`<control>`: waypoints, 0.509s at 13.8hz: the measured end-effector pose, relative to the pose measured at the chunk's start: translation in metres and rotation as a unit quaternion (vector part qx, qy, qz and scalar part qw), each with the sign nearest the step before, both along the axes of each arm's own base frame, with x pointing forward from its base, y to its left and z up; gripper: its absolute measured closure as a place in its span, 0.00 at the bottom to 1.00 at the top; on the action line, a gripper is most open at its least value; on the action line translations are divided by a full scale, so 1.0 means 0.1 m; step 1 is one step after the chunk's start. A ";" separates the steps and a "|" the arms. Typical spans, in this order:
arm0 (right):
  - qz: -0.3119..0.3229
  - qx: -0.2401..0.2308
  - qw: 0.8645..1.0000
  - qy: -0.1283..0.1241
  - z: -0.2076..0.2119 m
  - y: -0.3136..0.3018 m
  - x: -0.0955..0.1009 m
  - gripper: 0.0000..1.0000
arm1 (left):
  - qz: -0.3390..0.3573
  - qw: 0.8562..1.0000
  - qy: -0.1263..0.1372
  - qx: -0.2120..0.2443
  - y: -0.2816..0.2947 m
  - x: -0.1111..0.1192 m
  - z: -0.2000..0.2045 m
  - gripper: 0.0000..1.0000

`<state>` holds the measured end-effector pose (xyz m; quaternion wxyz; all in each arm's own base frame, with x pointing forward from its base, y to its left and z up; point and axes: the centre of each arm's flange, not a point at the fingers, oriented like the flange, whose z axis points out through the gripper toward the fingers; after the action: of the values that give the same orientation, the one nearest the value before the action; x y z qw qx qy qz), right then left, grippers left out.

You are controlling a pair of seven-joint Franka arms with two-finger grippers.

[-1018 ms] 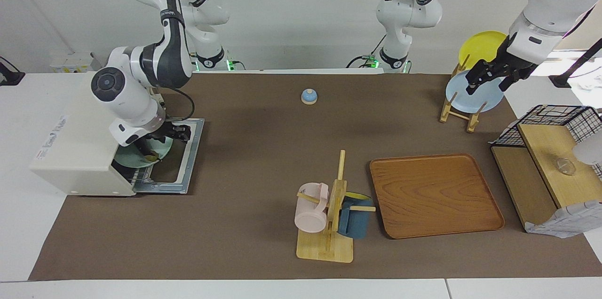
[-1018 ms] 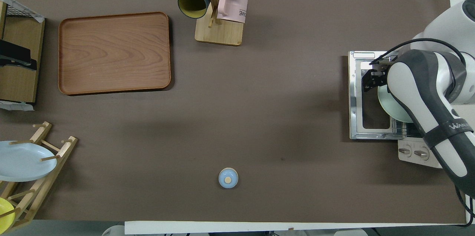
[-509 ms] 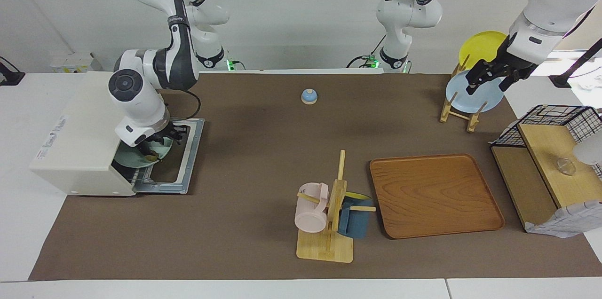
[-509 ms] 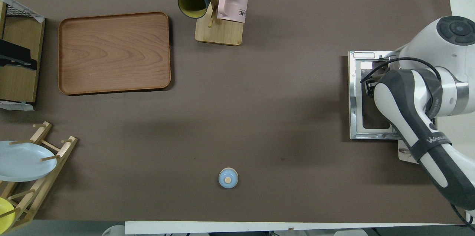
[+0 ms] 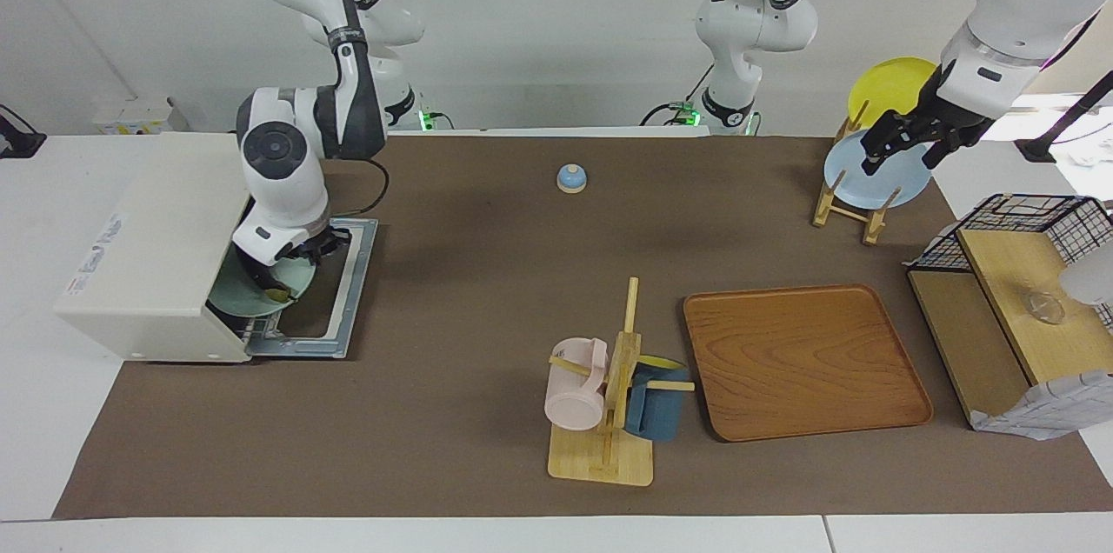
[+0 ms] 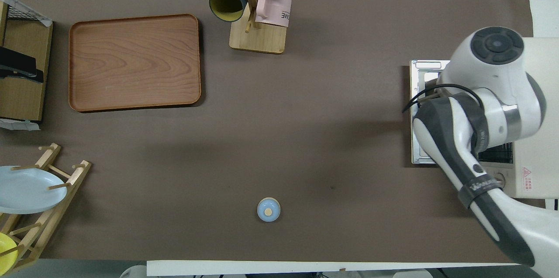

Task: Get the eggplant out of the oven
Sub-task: 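Reach into the oven and grasp the green plate with the right gripper, then pull the green plate out and set it on the table center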

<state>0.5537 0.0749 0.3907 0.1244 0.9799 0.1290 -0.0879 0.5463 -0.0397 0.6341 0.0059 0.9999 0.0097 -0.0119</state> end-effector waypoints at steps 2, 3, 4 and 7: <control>0.001 -0.012 1.000 -0.019 0.25 0.94 -0.04 0.98 | 0.000 1.000 0.000 0.000 0.00 0.00 0.00 0.00; -0.010 -0.015 0.999 -0.028 0.37 1.45 -0.08 0.98 | 0.000 1.000 0.000 0.000 0.00 0.00 0.00 0.00; -0.025 -0.012 0.999 -0.030 0.44 1.92 -0.11 0.98 | 0.000 1.000 0.000 0.000 0.00 0.00 0.00 0.00; -0.047 0.002 0.998 -0.035 0.26 3.37 -0.19 0.98 | -0.005 1.000 0.001 0.000 -0.06 -0.01 0.00 0.00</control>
<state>0.5351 0.4119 0.4164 0.1223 0.9876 0.0789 -0.0585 0.5456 -0.0452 0.6339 0.0057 0.9999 0.0047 -0.0130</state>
